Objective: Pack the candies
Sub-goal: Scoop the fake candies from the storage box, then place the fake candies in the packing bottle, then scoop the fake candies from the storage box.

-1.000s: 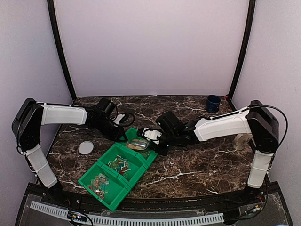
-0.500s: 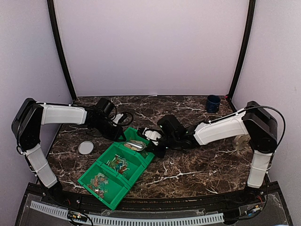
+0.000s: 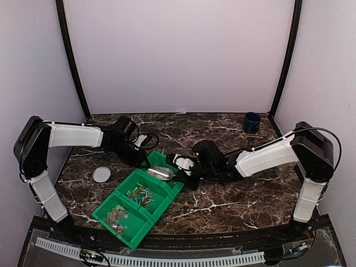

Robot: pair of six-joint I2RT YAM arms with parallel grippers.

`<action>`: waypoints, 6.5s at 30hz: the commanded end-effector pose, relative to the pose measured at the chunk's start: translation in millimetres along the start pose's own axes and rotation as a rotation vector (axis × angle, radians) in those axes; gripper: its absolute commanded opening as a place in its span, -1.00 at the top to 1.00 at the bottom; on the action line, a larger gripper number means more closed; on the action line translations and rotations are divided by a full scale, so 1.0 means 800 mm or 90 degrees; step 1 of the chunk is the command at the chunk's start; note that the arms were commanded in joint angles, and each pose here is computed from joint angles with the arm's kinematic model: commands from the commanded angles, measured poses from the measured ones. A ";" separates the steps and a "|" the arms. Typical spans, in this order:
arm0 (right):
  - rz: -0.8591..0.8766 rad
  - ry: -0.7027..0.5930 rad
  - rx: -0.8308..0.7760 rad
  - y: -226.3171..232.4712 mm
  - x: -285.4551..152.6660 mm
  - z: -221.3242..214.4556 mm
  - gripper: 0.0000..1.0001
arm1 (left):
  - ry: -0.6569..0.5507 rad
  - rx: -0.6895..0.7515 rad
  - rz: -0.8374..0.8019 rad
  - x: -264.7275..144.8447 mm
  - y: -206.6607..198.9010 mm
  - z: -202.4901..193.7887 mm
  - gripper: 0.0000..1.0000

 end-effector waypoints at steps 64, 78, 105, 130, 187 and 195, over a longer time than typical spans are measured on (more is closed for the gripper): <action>-0.470 0.122 0.107 -0.156 -0.206 -0.019 1.00 | -0.095 0.010 -0.032 -0.042 -0.024 0.049 1.00; -0.473 0.228 0.111 -0.166 -0.201 -0.013 1.00 | -0.091 0.009 -0.034 -0.039 -0.024 0.048 1.00; -0.519 0.330 0.087 -0.173 -0.230 -0.001 1.00 | -0.086 0.006 -0.034 -0.037 -0.023 0.046 1.00; -0.226 0.301 -0.196 0.001 -0.152 0.081 1.00 | -0.059 0.024 -0.020 -0.028 -0.026 0.039 1.00; 0.088 0.066 0.015 0.033 0.023 0.022 1.00 | -0.078 0.057 -0.028 -0.031 -0.046 0.045 1.00; 0.051 0.046 -0.015 0.022 0.025 0.018 1.00 | -0.076 0.057 -0.027 -0.030 -0.046 0.044 1.00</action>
Point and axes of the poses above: each gripper's point midway between its finger pads, its own x axis out along the fingers, its own y axis along the line the jaws close on, z = x × y, the point moved 1 cm from there along -x, back along the fingers, and after that the axes turned 12 degrees about x, right-handed, at the moved point
